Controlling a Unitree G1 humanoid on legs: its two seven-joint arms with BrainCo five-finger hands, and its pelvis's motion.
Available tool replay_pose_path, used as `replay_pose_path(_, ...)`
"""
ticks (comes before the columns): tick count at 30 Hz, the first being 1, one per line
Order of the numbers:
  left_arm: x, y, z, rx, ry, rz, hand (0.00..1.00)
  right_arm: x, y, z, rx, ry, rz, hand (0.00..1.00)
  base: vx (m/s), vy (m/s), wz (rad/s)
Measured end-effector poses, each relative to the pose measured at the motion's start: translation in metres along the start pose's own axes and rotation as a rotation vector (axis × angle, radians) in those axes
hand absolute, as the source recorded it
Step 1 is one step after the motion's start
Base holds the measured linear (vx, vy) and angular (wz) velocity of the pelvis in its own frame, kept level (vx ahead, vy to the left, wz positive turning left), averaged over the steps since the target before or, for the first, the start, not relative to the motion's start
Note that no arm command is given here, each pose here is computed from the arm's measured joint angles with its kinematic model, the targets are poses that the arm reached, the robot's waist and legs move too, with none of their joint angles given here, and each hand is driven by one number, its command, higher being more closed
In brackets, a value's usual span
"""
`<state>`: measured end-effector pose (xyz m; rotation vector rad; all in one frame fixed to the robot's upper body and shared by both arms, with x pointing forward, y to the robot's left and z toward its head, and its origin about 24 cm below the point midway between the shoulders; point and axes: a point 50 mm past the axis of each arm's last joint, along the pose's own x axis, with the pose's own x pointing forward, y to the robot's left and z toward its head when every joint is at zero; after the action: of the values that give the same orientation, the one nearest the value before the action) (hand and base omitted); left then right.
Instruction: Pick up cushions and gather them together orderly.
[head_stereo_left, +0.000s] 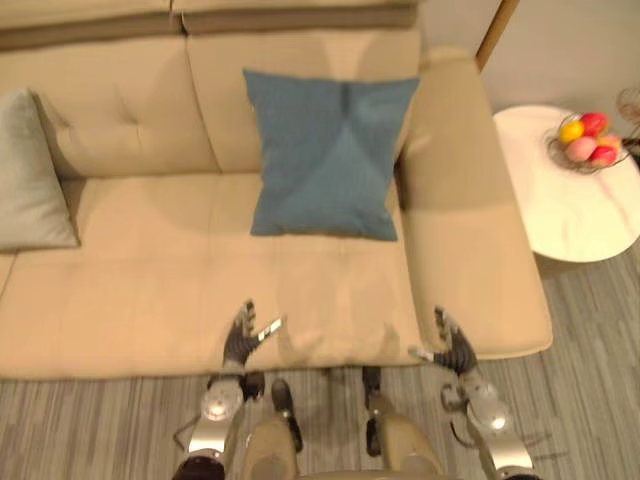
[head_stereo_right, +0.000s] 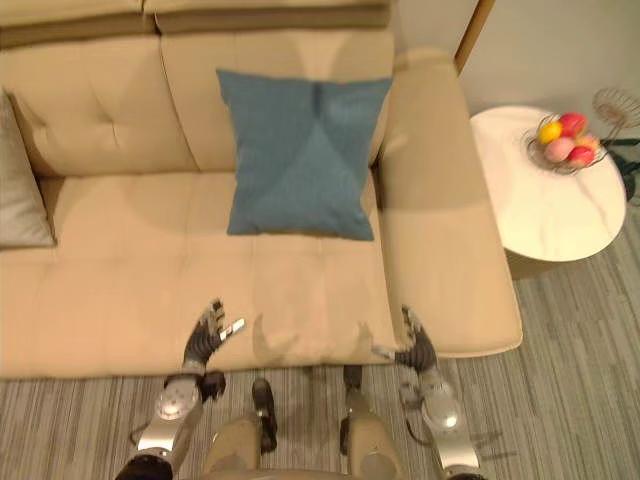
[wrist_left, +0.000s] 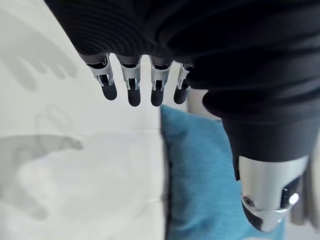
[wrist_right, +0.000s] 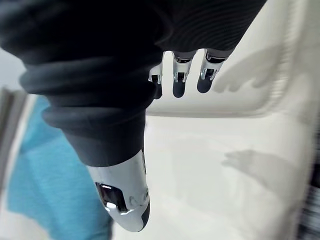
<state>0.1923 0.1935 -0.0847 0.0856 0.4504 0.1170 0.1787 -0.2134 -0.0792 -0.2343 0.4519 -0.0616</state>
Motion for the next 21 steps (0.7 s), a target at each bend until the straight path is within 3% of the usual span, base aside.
replay_pose_path(4, -0.022, 0.020, -0.053, 0.038, 0.241, 0.054, 0.00, -0.022, -0.009, -0.061, 0.025, 0.291, -0.020, 0.00, 0.03, 0.046, -0.20)
replay_pose_path(8, -0.050, 0.033, -0.087, 0.089, 0.390, 0.059, 0.00, -0.047, -0.018, -0.090, 0.015, 0.426, -0.046, 0.00, 0.02, 0.037, -0.19)
replay_pose_path(15, -0.045, 0.047, -0.078, 0.116, 0.354, 0.094, 0.00, -0.044, -0.013, -0.088, 0.005, 0.419, -0.014, 0.00, -0.04, -0.006, -0.21)
replay_pose_path(21, -0.029, 0.037, -0.051, 0.089, 0.224, 0.089, 0.00, -0.046, 0.002, -0.087, 0.031, 0.410, 0.015, 0.00, -0.12, -0.112, 0.27)
